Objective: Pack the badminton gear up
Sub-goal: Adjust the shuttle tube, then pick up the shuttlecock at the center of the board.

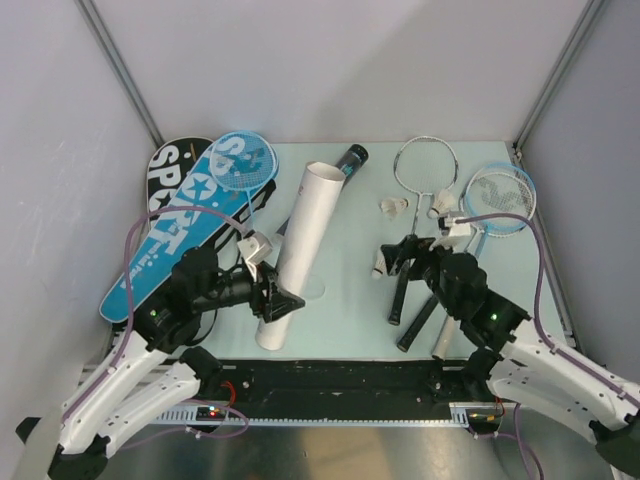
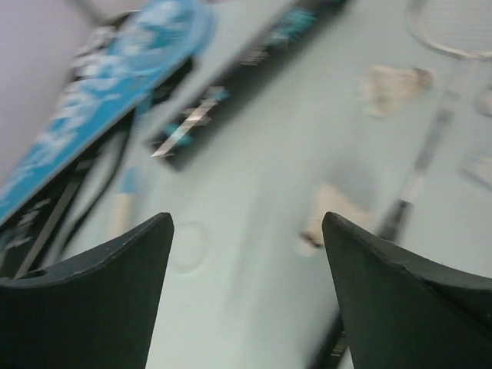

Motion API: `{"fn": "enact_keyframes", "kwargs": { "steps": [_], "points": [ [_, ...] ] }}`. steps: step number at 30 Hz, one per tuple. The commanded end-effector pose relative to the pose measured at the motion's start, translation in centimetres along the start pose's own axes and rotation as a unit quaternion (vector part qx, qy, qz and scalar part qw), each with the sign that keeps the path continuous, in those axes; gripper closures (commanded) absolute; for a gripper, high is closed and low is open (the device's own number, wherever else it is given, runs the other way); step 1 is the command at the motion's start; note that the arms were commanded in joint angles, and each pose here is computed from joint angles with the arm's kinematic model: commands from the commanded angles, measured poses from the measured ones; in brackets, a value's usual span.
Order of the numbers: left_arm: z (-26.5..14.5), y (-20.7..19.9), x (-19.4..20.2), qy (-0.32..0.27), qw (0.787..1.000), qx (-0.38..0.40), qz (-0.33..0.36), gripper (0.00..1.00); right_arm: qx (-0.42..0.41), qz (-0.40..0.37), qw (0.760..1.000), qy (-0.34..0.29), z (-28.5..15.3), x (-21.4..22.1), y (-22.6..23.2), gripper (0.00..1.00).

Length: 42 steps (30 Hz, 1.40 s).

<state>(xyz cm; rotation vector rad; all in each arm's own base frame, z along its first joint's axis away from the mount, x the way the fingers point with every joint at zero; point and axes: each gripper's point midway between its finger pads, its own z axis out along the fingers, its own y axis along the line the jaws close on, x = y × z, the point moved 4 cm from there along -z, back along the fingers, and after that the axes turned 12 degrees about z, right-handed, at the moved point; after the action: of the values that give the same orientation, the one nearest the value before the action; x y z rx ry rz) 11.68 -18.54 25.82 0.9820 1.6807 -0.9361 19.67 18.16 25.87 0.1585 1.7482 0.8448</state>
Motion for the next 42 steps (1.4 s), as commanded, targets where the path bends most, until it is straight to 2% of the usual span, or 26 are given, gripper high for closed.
{"fn": "enact_keyframes", "kwargs": {
  "steps": [1,7,9,12,16,22,30,36,42],
  "points": [
    [-1.3,0.6,-0.8,-0.021,0.998,-0.040,0.043,0.47,0.183,0.001,0.983,-0.022,0.9,-1.1,-7.3,0.18],
    [-1.9,0.7,-0.3,-0.031,0.997,-0.060,0.041,0.50,0.321,0.008,0.947,0.001,2.5,-3.1,-13.3,0.16],
    [-1.9,0.7,-0.4,-0.032,0.997,-0.060,0.039,0.49,0.354,0.006,0.935,-0.002,3.2,-3.7,-14.0,0.20],
    [-1.8,0.4,-0.6,-0.032,0.998,-0.049,0.037,0.48,0.404,0.022,0.914,-0.021,4.2,-4.6,-14.8,0.31],
    [-2.0,0.1,-0.7,-0.037,0.998,-0.041,0.038,0.48,0.491,0.059,0.868,-0.053,5.6,-5.5,-16.0,0.38],
    [-2.1,-0.4,-0.7,-0.041,0.998,-0.029,0.034,0.48,0.600,0.051,0.798,-0.040,7.6,-3.9,-18.4,0.40],
    [-2.8,-0.8,-1.1,-0.060,0.997,-0.030,0.044,0.48,0.615,0.044,0.786,-0.046,11.0,-4.0,-20.1,0.40],
    [-3.0,-0.9,-1.2,-0.065,0.996,-0.030,0.046,0.48,0.652,0.039,0.756,-0.034,11.3,-3.3,-21.8,0.38],
    [-2.6,-0.7,-0.9,-0.058,0.997,-0.033,0.040,0.49,0.662,0.054,0.748,-0.016,11.8,-2.1,-23.3,0.38]
  ]
}}
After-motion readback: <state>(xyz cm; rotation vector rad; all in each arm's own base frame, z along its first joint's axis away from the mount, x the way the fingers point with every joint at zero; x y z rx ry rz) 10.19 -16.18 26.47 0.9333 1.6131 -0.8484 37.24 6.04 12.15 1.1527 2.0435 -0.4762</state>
